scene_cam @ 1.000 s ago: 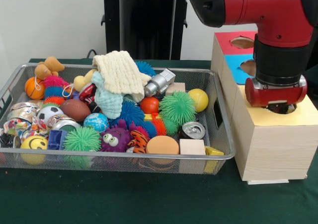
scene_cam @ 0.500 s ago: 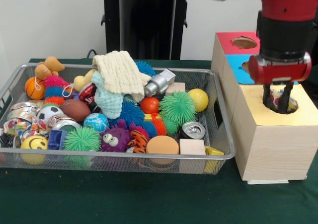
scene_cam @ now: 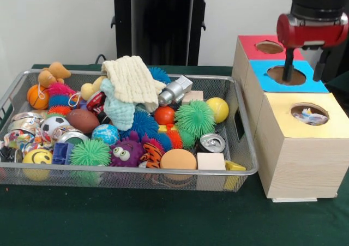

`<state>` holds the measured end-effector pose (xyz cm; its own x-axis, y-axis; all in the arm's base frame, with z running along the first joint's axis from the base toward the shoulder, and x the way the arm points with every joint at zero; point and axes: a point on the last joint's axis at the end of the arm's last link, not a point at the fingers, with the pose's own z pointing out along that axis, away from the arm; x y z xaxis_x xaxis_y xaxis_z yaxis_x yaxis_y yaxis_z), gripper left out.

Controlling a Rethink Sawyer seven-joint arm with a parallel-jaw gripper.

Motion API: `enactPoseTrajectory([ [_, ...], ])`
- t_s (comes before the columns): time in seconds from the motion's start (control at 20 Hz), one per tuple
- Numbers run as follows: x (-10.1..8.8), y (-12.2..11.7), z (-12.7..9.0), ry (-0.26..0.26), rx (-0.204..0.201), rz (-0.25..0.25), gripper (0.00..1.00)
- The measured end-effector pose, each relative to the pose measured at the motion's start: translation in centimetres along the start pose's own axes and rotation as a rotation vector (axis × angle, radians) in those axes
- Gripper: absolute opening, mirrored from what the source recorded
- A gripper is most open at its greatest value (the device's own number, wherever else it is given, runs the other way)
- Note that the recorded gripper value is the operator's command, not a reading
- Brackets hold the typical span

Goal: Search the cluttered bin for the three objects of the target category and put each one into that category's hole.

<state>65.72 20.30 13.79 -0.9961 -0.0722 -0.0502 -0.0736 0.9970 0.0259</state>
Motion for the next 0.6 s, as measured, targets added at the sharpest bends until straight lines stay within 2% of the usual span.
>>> enactPoseTrajectory([
  [0.15,-0.1,-0.1,-1.7,0.008,0.004,0.0,1.0],
  [0.3,-0.4,-0.3,-2.8,-0.008,0.006,0.003,1.0],
  [0.5,-0.9,-1.2,-4.1,-0.028,0.007,0.017,1.0],
  [0.6,-1.3,-2.6,-4.6,-0.034,0.003,0.037,1.0],
])
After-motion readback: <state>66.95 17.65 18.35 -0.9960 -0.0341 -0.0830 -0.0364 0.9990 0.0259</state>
